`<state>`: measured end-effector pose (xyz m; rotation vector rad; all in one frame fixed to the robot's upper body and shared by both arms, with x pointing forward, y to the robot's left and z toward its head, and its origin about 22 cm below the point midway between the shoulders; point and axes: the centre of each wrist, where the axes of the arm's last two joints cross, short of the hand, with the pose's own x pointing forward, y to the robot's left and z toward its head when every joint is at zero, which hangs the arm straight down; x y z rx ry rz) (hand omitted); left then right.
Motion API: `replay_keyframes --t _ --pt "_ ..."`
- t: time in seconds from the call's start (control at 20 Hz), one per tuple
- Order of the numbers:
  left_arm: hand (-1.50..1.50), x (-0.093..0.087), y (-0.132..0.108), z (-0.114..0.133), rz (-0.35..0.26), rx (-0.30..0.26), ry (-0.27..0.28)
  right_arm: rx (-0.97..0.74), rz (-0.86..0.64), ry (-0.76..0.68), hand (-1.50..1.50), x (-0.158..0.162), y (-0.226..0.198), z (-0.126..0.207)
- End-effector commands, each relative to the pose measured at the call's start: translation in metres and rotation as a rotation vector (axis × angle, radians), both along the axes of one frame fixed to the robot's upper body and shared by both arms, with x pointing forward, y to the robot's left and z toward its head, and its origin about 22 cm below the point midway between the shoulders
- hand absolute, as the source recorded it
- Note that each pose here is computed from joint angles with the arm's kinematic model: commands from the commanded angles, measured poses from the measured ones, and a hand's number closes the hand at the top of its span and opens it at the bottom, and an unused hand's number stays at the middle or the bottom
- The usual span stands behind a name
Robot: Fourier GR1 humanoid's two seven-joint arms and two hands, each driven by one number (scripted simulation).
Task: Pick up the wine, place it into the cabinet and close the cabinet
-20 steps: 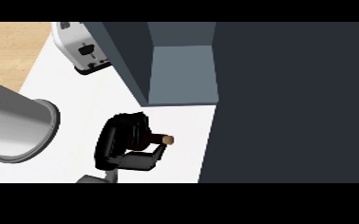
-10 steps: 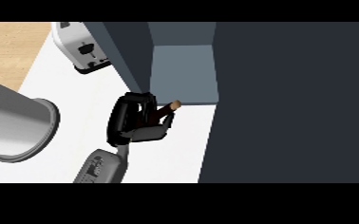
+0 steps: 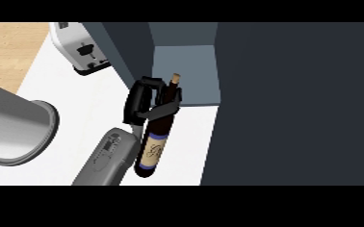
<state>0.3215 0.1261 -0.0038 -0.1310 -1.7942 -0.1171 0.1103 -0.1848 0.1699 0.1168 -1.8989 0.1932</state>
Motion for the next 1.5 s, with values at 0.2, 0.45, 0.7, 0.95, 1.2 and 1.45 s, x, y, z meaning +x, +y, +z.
replay_keyframes --t 0.2,0.45,0.7,0.95,1.2,1.45 --pt "1.50 0.028 -0.009 -0.009 0.010 -0.025 0.000 0.095 0.051 -0.027 -1.50 -0.036 -0.011 0.025" --pt "1.50 0.043 -0.024 0.005 0.015 -0.016 0.030 0.104 0.049 -0.037 -1.50 -0.042 -0.014 0.035" --pt "1.50 0.055 -0.026 -0.002 0.041 -0.018 0.051 0.112 0.079 -0.043 -1.50 -0.039 -0.009 0.025" --pt "1.50 0.070 -0.031 0.004 0.076 0.076 0.053 0.104 0.077 -0.052 -1.50 -0.035 -0.010 0.021" --pt "1.50 0.083 -0.032 0.011 0.128 0.134 0.124 0.117 0.107 -0.041 -1.50 -0.037 -0.007 0.017" --pt "1.50 0.089 -0.027 0.013 0.155 0.065 0.147 0.102 0.119 -0.034 -1.50 -0.033 -0.012 0.016"
